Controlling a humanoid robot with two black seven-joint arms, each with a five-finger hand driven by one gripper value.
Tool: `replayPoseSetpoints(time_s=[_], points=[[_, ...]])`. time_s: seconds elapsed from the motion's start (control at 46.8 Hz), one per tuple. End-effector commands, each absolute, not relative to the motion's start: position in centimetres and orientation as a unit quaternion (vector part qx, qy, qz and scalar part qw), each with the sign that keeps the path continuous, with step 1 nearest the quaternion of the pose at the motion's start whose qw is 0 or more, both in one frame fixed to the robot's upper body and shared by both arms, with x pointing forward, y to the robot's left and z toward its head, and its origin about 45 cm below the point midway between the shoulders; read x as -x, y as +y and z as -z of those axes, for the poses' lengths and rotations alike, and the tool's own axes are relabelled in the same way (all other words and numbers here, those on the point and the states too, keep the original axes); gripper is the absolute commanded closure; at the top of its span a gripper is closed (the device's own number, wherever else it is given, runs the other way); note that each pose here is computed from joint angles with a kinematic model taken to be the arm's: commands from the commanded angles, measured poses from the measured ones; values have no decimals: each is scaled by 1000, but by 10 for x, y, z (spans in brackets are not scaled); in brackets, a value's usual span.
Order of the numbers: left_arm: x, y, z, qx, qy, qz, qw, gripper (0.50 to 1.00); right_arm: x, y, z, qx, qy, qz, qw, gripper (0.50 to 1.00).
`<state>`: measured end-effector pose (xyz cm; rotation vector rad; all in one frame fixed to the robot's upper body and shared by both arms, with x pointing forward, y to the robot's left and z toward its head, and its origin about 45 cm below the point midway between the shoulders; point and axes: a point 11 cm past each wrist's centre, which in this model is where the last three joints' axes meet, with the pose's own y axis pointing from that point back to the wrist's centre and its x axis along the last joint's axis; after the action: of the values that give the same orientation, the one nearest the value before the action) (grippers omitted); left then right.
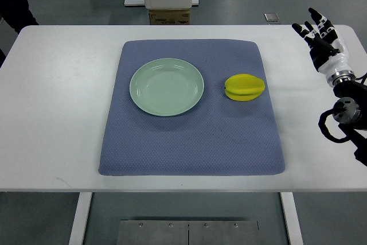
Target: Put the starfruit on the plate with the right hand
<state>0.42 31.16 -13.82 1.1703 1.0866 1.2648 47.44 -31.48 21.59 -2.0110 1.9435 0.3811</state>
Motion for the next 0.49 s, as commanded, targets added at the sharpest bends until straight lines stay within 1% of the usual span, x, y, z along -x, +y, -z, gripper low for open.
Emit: replayPoseSetpoints(time_s=[0.0,0.257,0.471], points=[[-4,312,138,-489,454,-529,524,500,-475,-317,-217,703,681,-131,159,500],[-4,312,138,-489,454,-529,524,500,-475,-318,-216,700,683,-132,158,500],[-4,312,138,-489,454,-529,524,500,-481,-319,-229,703,676,-133,174,500]])
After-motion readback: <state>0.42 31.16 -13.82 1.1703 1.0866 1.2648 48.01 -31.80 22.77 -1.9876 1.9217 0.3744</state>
